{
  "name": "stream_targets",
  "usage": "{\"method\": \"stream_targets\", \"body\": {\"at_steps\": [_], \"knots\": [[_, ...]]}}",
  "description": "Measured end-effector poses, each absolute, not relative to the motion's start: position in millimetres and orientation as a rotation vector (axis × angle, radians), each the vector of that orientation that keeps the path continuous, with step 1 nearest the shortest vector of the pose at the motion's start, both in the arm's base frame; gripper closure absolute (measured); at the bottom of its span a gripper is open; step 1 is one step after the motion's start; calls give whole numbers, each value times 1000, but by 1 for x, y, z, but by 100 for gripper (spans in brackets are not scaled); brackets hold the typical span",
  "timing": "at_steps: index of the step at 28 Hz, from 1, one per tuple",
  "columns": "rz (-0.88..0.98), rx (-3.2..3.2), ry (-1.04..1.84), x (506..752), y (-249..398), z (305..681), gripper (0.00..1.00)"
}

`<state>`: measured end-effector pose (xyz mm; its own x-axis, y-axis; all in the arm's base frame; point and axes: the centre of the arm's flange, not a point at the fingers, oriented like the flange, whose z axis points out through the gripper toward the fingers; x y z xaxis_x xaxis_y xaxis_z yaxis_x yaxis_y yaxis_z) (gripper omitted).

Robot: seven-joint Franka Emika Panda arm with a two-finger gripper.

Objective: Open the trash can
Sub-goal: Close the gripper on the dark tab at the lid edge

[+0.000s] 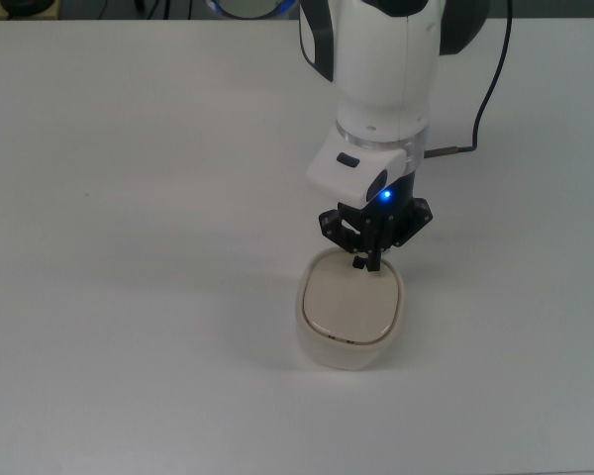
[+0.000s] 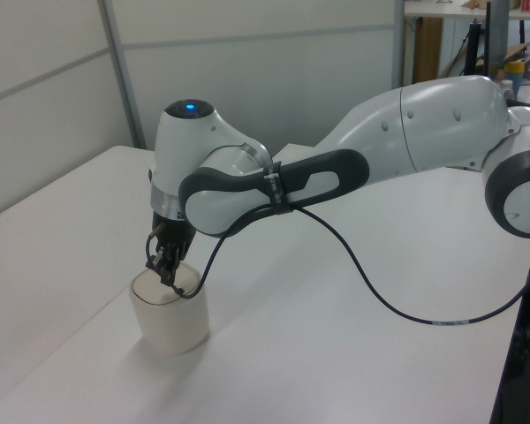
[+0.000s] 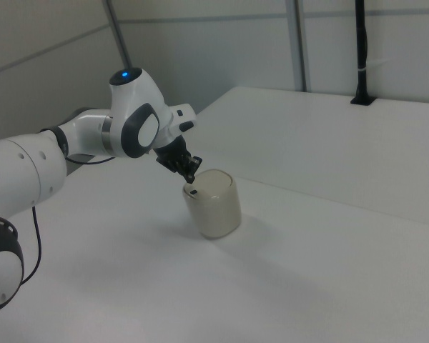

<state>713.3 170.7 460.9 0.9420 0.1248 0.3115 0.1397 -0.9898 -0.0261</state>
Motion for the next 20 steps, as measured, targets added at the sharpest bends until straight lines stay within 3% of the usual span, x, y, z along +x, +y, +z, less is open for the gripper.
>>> {"method": "stream_targets", "body": {"at_steps": [20], "knots": [[-468, -3103, -175, 716, 174, 441, 99]]}}
